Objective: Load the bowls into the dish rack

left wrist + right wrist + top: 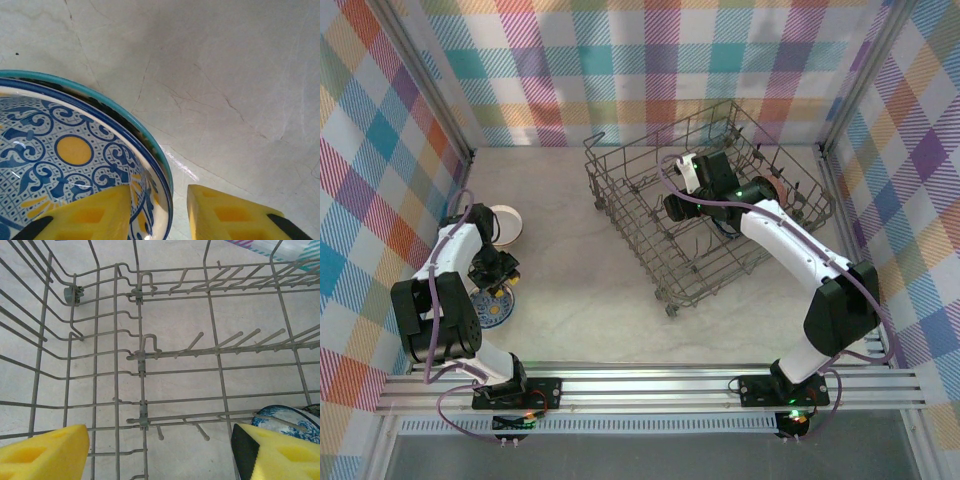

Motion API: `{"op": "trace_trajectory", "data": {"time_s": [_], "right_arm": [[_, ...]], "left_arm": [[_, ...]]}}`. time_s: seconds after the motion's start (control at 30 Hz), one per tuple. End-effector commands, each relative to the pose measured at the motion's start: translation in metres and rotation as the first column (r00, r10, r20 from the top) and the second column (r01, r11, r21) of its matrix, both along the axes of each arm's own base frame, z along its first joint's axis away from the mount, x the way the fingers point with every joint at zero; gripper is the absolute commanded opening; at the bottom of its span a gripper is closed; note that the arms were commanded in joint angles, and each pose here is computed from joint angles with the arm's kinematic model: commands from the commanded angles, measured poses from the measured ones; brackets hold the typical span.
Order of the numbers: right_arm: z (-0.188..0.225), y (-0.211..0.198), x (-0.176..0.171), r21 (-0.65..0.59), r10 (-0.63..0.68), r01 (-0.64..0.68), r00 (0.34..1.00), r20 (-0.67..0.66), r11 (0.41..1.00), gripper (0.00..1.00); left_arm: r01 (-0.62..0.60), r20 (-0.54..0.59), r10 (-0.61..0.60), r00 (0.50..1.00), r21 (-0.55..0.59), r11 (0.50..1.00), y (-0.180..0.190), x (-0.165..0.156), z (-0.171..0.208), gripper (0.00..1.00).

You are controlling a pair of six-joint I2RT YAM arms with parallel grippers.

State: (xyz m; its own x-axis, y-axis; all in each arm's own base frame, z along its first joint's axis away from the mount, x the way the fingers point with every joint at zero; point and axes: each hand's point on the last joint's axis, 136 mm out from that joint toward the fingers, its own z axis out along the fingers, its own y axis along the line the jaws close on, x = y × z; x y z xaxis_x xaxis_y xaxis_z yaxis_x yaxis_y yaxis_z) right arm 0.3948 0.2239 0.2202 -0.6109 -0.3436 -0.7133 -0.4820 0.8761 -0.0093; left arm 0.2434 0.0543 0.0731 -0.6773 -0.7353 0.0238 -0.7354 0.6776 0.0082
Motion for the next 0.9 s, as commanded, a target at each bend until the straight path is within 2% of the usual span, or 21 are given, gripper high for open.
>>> {"op": "trace_trajectory", "data": {"time_s": [0.0,0.17,0.37,0.87], "right_arm": [[-0.009,0.005,0.0,0.001,0.016,-0.016,1.0,-0.01,1.0,0.76],[-0.009,0.005,0.0,0.002,0.016,-0.016,1.0,-0.01,1.0,0.76],[-0.01,0.006,0.0,0.008,0.017,-0.016,1.0,-0.014,1.0,0.76],[-0.008,0.008,0.0,0.022,0.022,-0.022,1.0,-0.016,1.0,0.76]], "left_arm": [[0.005,-0.027,-0.005,1.0,-0.002,1.0,0.002,-0.005,-0.003,0.31],[0.009,-0.029,-0.009,1.0,-0.007,1.0,0.001,-0.006,-0.005,0.28],[0.018,-0.031,-0.018,0.999,-0.011,1.0,0.001,-0.007,-0.004,0.18],[0.016,0.026,-0.015,1.0,-0.047,0.999,-0.006,0.0,0.013,0.07]]}}
